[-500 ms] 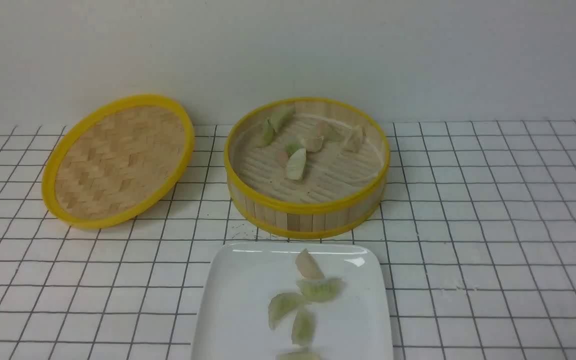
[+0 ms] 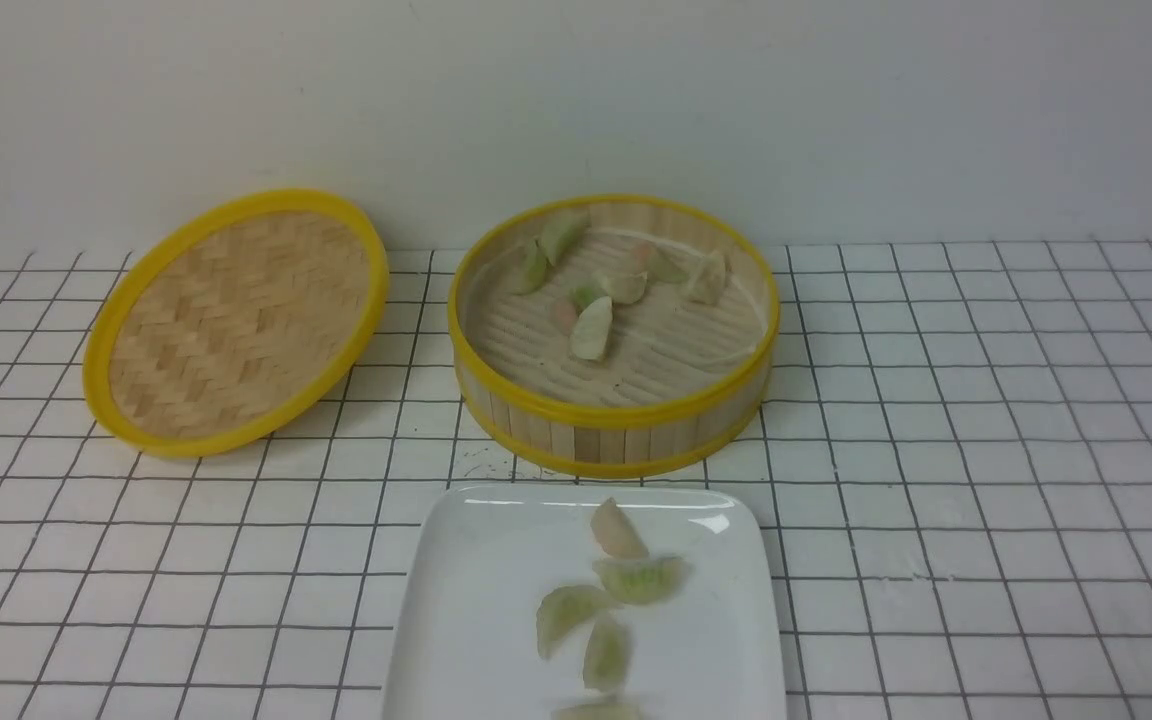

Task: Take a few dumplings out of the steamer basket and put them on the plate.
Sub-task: Use the left arm to grab a dumpling from the steamer

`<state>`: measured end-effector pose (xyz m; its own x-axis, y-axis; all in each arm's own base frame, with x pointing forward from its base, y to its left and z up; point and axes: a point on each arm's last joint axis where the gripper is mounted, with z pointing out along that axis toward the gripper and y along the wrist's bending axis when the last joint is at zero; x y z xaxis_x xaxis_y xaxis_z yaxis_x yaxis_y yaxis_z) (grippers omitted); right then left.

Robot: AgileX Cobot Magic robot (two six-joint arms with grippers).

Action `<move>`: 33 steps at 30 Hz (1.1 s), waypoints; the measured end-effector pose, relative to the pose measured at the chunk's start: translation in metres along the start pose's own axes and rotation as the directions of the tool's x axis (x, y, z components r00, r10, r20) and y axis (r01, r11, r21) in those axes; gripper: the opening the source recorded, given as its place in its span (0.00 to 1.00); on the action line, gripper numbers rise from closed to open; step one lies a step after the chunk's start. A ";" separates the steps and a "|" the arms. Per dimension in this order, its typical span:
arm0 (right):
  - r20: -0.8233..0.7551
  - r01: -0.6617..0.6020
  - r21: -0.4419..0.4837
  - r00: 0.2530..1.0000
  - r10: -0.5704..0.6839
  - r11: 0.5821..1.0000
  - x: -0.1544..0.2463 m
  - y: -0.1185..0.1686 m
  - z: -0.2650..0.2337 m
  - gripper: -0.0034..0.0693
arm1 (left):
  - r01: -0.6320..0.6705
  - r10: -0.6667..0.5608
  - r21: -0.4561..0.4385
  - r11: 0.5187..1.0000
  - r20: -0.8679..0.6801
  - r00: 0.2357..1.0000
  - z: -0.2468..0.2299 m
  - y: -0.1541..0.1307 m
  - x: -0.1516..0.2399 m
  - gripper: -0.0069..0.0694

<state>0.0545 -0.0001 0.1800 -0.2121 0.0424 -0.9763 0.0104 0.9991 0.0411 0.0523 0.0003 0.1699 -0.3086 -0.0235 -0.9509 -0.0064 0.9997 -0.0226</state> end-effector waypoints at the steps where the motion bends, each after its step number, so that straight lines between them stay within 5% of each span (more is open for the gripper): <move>1: 0.000 0.000 0.000 1.000 0.000 1.000 0.000 0.000 0.000 0.03 | 0.000 0.000 0.000 1.000 0.001 1.000 0.000 0.000 0.000 0.08; 5: 0.000 0.000 0.000 1.000 0.000 1.000 0.000 0.000 0.000 0.03 | 0.105 -0.107 0.030 0.994 0.059 0.993 0.000 -0.002 -0.005 0.08; 6: 0.000 0.000 0.000 1.000 0.000 1.000 0.000 0.000 0.000 0.03 | 0.209 -0.214 0.062 0.976 0.100 0.972 -0.001 -0.004 -0.010 0.08; 10: -0.001 0.000 0.000 1.000 0.000 1.000 0.000 0.000 0.000 0.03 | 0.521 -0.550 0.187 0.833 0.170 0.818 -0.003 -0.006 -0.022 0.08; 16: -0.001 -0.005 -0.001 1.000 0.005 1.000 0.000 0.000 0.000 0.03 | 0.653 -0.713 0.286 0.701 0.274 0.646 -0.007 -0.001 -0.036 0.08; 19: 0.051 -0.125 -0.035 0.991 0.127 0.992 -0.004 0.002 0.000 0.03 | 0.666 -0.745 0.337 0.665 0.360 0.562 -0.014 0.004 -0.048 0.08; 23: 0.164 -0.405 -0.127 0.892 0.422 0.906 -0.017 0.004 -0.001 0.03 | 0.623 -0.737 0.393 0.676 0.357 0.574 -0.033 -0.001 -0.084 0.08; 25: 0.231 -0.582 -0.195 0.755 0.614 0.789 -0.026 0.001 -0.004 0.03 | 0.556 -0.662 0.374 0.742 0.282 0.694 -0.050 -0.011 -0.125 0.08; 28: 0.255 -0.668 -0.231 0.660 0.706 0.708 -0.030 -0.002 -0.005 0.03 | 0.483 -0.533 0.299 0.823 0.109 0.839 -0.049 -0.021 -0.165 0.08; 30: 0.269 -0.687 -0.241 0.631 0.727 0.685 -0.031 -0.003 -0.005 0.03 | 0.417 -0.411 0.259 0.871 -0.078 0.908 -0.039 -0.029 -0.184 0.08; 33: 0.284 -0.689 -0.244 0.622 0.729 0.683 -0.032 -0.004 -0.006 0.03 | 0.329 -0.235 0.247 0.911 -0.344 0.909 -0.005 -0.037 -0.205 0.08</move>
<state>0.0554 -0.0059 0.2126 0.1529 0.7547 -0.6380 -0.0853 0.6532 0.7523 0.1110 -0.0318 0.3671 -0.6065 -0.2557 -0.7528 0.1280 0.9031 -0.4099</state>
